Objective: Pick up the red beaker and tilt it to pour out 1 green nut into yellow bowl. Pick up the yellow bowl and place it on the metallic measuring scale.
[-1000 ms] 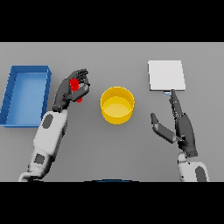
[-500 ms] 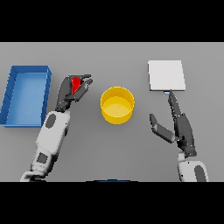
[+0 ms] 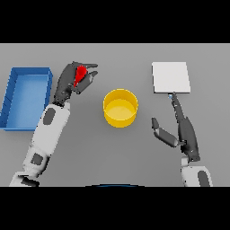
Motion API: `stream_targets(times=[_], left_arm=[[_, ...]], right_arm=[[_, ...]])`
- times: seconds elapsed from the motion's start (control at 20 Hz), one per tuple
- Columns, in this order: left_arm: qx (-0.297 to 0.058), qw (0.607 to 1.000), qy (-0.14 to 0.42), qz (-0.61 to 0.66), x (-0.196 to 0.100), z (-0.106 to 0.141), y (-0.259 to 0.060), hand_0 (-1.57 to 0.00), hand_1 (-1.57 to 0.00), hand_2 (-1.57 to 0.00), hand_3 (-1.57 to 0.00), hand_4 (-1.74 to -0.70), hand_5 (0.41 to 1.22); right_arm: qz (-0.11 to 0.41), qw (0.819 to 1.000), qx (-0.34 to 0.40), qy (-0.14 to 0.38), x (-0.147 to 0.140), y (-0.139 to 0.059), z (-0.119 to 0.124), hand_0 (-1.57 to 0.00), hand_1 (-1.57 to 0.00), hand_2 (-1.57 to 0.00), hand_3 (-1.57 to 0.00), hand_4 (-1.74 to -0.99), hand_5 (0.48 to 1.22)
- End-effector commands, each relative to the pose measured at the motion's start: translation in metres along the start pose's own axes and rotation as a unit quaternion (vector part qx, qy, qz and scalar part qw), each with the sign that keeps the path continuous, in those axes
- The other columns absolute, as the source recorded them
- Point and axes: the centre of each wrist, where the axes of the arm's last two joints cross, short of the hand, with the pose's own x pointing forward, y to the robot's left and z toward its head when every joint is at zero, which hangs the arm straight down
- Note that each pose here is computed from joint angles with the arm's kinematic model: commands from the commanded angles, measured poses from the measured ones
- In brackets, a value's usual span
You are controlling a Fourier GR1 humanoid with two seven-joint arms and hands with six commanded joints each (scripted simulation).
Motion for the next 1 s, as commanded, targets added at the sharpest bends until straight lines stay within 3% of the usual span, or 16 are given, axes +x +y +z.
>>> stream_targets(times=[0.0,0.1,0.4,0.85,0.95], left_arm=[[-0.024,0.999,-0.001,-0.045,0.007,-0.002,-0.001,-1.56,-1.56,-1.56,-1.56,-1.73,1.119],[-0.055,0.995,-0.009,-0.088,0.012,0.001,0.000,-1.56,-1.56,-1.56,-1.56,-1.73,1.119],[-0.098,0.977,-0.024,-0.186,0.017,0.011,0.009,-1.57,-1.57,-1.57,-1.57,-1.74,1.112],[-0.203,0.838,-0.094,-0.497,0.053,-0.021,-0.013,-1.57,-1.57,-1.57,-1.57,-1.74,1.193],[-0.229,0.799,-0.112,-0.544,0.059,-0.028,-0.020,-1.57,-1.57,-1.57,-1.57,-1.65,1.203]], right_arm=[[0.002,1.000,0.002,0.004,0.001,0.003,-0.001,0.00,0.00,0.00,0.00,-1.245,0.688],[0.004,1.000,-0.001,0.010,0.000,0.001,0.000,0.00,0.00,0.00,0.00,-1.243,0.694],[0.003,1.000,0.002,0.015,0.005,0.003,0.000,0.00,0.00,0.00,0.00,-1.251,0.714],[-0.009,1.000,0.000,0.007,0.005,0.000,0.003,0.00,0.00,0.00,0.00,-1.264,0.717],[-0.009,1.000,-0.002,0.006,0.003,0.001,0.001,0.00,0.00,0.00,0.00,-1.262,0.705]])
